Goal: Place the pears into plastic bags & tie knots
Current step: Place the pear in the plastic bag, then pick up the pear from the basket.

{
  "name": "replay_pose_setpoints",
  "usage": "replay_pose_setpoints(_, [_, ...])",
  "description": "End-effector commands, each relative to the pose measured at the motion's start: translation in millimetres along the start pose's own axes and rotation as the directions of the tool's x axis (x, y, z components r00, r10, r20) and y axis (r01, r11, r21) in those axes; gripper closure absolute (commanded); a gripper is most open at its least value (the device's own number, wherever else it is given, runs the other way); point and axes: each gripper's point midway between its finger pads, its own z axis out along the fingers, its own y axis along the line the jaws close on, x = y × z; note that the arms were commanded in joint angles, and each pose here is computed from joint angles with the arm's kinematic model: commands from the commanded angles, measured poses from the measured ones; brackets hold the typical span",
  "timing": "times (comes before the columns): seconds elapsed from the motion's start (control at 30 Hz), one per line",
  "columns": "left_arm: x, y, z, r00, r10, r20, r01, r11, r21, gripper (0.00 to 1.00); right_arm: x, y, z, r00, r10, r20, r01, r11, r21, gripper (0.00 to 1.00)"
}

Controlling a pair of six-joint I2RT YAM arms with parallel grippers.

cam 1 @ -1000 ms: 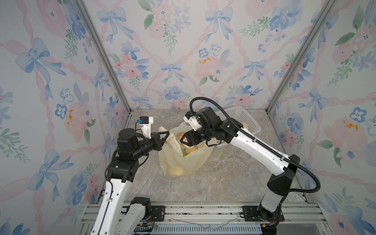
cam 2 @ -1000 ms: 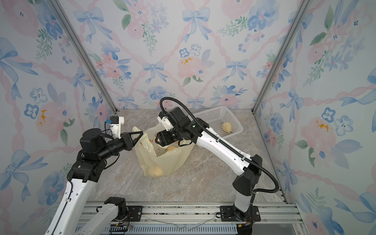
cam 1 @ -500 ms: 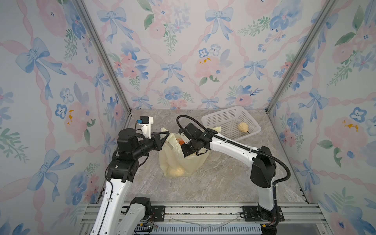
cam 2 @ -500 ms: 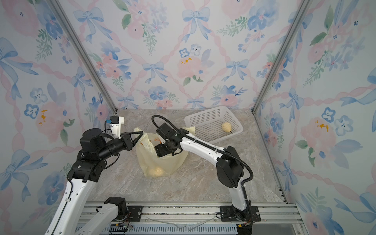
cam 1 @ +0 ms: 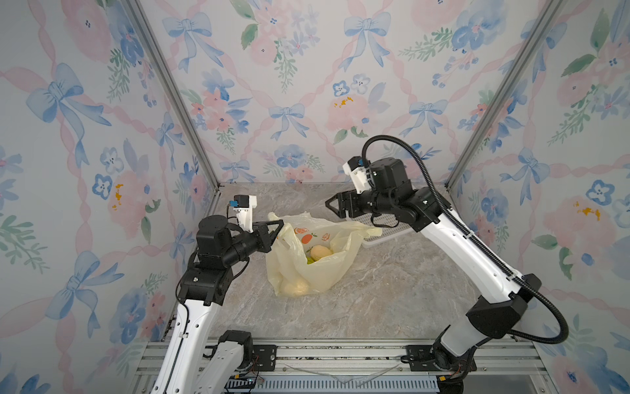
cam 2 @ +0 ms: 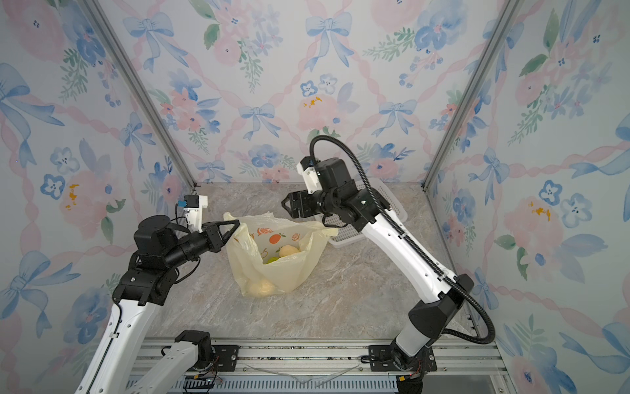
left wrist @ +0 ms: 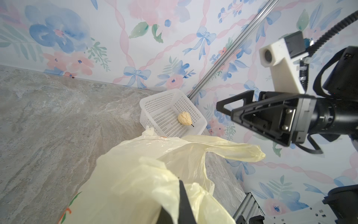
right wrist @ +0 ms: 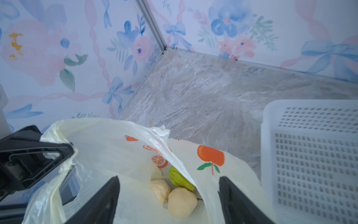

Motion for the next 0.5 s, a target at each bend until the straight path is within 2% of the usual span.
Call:
replay_pose_setpoints(0.0, [-6, -1, 0, 1.000, 0.012, 0.019, -0.012, 1.000, -0.001, 1.00, -14, -63, -14, 0.999, 0.044, 0.029, -0.047, 0.990, 0.132, 0.18])
replay_pose_setpoints(0.1, [-6, -2, 0, 1.000, 0.012, 0.018, -0.013, 1.000, 0.002, 1.00, -14, -143, -19, 0.997, 0.074, 0.035, -0.081, 0.939, 0.334, 0.18])
replay_pose_setpoints(0.23, [-6, -2, 0, 1.000, 0.012, 0.021, -0.012, 1.000, 0.002, 1.00, 13, -255, -11, 0.985, 0.171, -0.027, -0.124, 0.809, 0.575, 0.19])
replay_pose_setpoints(0.47, [-5, -3, -3, 1.000, 0.010, 0.027, -0.010, 1.000, 0.002, 1.00, 65, -375, 16, 0.953, 0.277, -0.126, -0.088, 0.646, 0.759, 0.18])
